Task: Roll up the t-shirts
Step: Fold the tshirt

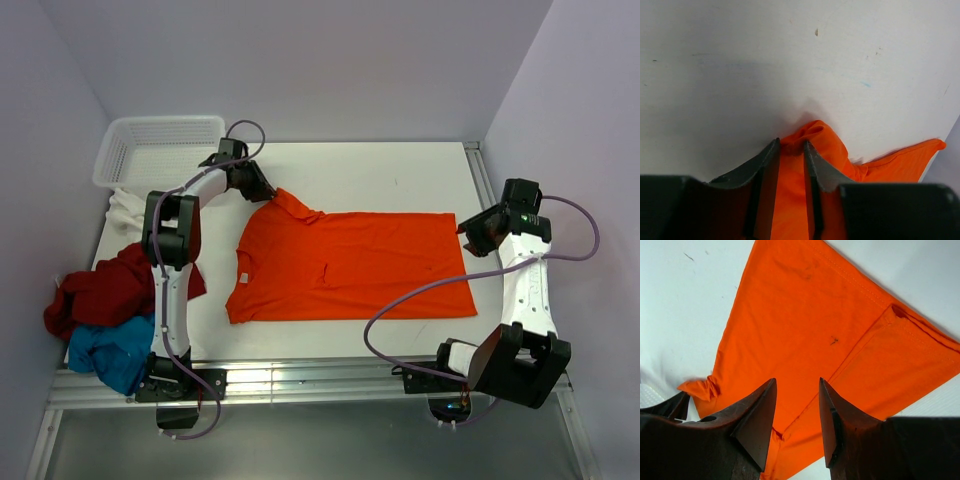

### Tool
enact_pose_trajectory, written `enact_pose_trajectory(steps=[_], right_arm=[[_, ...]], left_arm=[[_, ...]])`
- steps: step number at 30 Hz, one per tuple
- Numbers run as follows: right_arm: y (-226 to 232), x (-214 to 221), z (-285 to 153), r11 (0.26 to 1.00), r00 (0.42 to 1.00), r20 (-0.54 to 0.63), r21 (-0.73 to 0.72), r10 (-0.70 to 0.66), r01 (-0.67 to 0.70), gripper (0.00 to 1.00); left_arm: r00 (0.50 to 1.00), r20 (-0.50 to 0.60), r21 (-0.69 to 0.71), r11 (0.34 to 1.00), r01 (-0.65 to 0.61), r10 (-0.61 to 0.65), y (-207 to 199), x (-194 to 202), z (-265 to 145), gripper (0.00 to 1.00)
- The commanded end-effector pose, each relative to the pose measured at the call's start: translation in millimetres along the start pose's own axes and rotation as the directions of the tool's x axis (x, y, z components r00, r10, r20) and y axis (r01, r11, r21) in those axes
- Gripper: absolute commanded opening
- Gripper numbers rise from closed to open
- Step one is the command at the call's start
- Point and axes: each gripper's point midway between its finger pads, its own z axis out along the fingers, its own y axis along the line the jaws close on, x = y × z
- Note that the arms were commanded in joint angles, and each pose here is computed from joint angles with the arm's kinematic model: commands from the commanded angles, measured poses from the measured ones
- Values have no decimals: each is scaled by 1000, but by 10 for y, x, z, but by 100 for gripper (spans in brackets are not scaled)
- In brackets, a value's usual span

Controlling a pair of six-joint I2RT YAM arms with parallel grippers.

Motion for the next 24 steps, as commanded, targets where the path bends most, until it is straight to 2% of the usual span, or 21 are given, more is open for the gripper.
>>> enact_pose_trajectory(steps=[1,5,6,8,15,24], right_arm=[[9,15,32,1000,1000,0,-5,-1,1,46],[0,13,41,1000,1000,0,-1,-7,7,47],[-3,14,48,1000,1000,-2,1,-7,7,47],[-7,8,73,1000,1000,-2,5,-7,7,46],[70,-103,185,1000,1000,10,8,-3,3,46],[191,-249,639,999,1000,-25,34,-14,15,47]], left_arm=[[997,35,19,998,-63,63,-155,-97,-62,30],[997,27,13,997,-76,76,-169,-72,-59,19],[997,24,9,997,-79,79,-163,-62,-50,10],[996,28,3,996,-86,86,-178,-85,-78,0],[996,20,-3,996,-89,89,-286,-104,-262,0],[997,-39,-2,998,-62,61,-375,70,-550,0]])
